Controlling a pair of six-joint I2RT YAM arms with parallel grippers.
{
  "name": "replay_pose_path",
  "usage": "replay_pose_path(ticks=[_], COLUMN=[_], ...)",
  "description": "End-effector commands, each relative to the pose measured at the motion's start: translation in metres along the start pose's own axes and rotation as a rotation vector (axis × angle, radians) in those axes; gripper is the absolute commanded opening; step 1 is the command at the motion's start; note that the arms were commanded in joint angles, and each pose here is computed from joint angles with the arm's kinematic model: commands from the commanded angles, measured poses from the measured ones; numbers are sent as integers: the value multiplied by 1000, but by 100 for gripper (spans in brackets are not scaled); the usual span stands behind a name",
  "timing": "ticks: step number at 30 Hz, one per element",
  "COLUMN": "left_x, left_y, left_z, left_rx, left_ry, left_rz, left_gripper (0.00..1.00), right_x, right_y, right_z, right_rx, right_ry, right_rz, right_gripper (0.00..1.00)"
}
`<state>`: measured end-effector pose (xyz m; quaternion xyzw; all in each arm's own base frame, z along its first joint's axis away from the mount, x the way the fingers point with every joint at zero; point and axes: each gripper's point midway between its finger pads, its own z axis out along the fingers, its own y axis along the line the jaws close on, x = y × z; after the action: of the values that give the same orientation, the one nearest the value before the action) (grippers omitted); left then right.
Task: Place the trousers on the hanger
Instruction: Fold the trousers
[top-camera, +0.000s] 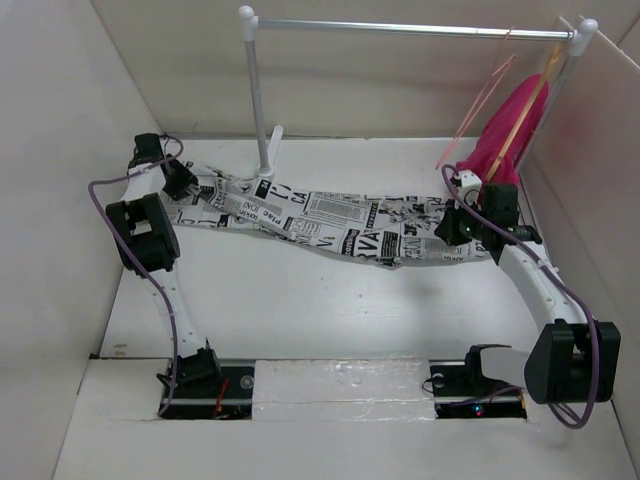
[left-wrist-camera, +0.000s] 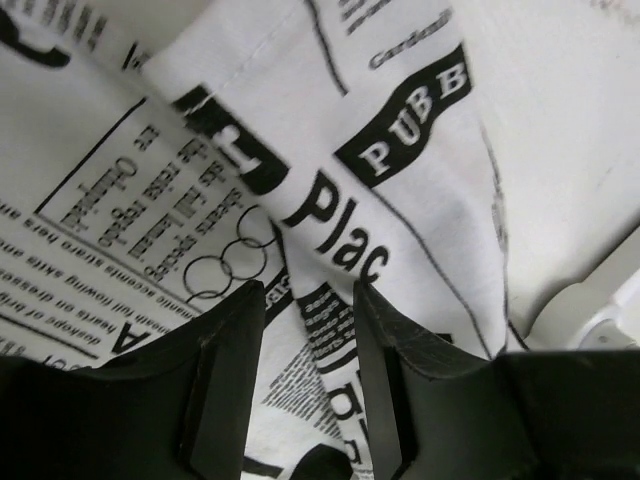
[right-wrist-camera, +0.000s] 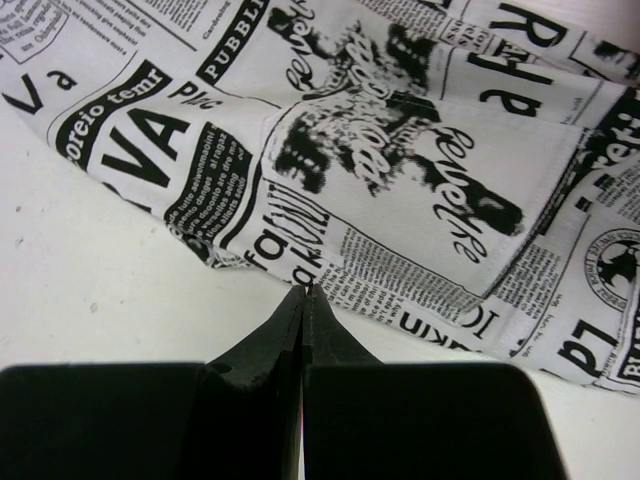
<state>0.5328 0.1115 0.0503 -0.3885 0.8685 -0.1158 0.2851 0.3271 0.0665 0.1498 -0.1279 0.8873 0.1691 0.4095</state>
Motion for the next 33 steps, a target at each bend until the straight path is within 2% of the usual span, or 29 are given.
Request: replay_pose_path(ticks=[1,6,9,11,12,13,16,18,19,23,30,31,33], left_x=[-17,-21,-24,-25,-25,-24,-27,-28,-32,-40,-65,-75,-72], left_y=[-17,-20,-19,-16,-15,-14,-16,-19,-24,-29,-22,-19,-13], left_z=[-1,9,10,11,10,9,11,10,3,-13,-81,-95,-104], left_rx=[48,52,38,22,20,18,23,30,47,48,-66,-100,-155], left_ry=[-37,-37,-36,-42,-47,-50,-54,-53,-67,-96,-227,-274,-279], left_rz=[-16,-27,-31,-33,-34,-35,-36,-38,-35,-30,-18,-17,4], left_gripper=[38,35,27,14,13,13,29,28,19,0,0,0,0], right_x=[-15,-12,-11,-13,-13,-13,-10,-8,-7,-2,18,17,19], right_y=[9,18,21,20,20,20,22,29,33,33,19,18,15], right_z=[2,6,5,3,3,3,5,8,8,8,8,8,10], right_rx=[-21,-36,-38,-28,-27,-27,-41,-64,-72,-60,-34,-41,-45], right_ry=[-30,-21,-16,-22,-24,-22,-15,-9,-9,4,33,28,33], right_rz=[-44,-43,-42,-43,-43,-43,-41,-50,-55,-62,-65,-62,-64], right_gripper=[0,0,0,0,0,0,0,0,0,0,0,0,0])
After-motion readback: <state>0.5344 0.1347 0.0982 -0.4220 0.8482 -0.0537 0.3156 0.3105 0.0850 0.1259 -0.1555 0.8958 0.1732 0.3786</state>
